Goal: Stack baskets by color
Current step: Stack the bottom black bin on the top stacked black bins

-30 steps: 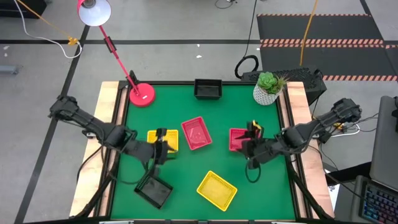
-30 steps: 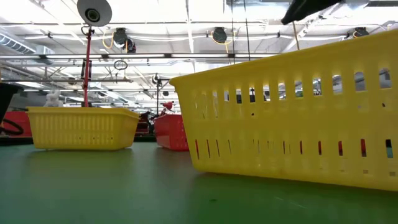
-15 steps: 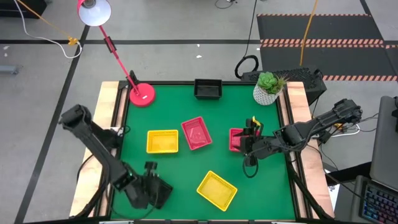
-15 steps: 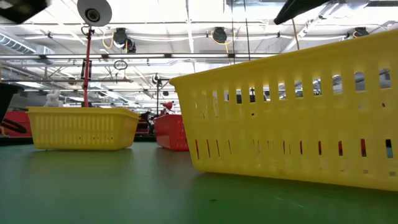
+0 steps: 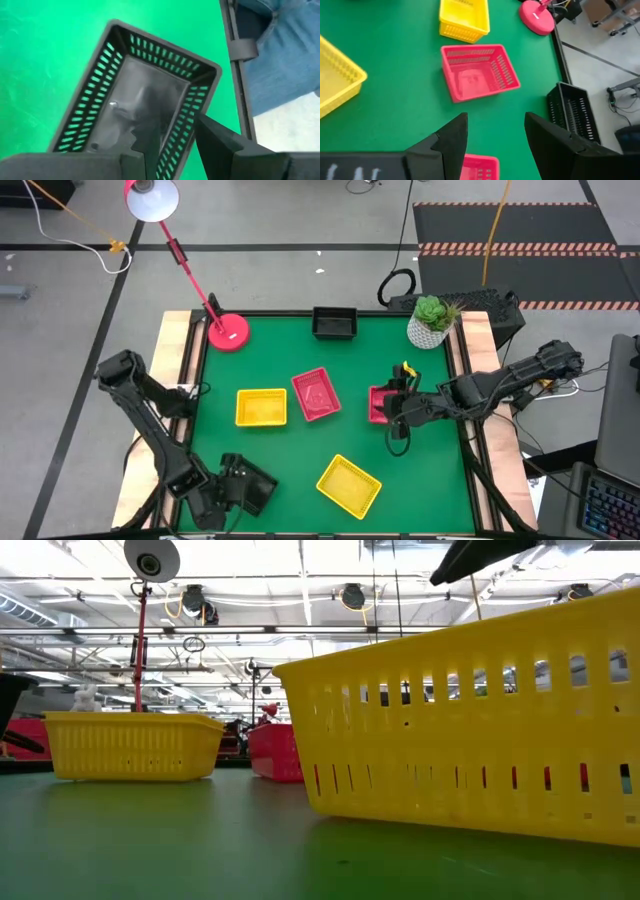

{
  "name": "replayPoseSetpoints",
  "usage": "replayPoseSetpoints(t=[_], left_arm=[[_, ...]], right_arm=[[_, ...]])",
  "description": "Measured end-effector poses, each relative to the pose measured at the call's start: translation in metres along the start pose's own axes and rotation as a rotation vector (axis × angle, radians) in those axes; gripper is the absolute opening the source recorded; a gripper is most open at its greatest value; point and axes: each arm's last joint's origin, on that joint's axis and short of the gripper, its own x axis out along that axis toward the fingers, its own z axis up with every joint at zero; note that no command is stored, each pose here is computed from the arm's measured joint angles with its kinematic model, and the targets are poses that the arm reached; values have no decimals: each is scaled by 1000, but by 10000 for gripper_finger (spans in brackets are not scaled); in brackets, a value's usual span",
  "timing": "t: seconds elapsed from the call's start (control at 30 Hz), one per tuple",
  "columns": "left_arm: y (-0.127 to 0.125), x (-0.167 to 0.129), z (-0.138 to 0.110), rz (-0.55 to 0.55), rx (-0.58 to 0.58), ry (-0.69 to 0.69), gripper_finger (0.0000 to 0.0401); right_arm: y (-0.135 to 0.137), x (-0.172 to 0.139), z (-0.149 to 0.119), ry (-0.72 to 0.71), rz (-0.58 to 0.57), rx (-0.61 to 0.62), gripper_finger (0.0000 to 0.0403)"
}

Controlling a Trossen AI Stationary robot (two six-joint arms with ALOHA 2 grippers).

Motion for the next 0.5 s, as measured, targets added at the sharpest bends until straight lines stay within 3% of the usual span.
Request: replayPoseSetpoints(t=[0.13,0.5], left_arm=[[-4,3,0,-59,27,31,120],[-14,17,-13,-30,90,82,120]], right_arm=[[-5,2,1,-1,-16,21,189],[-6,3,1,-1,-18,24,189]])
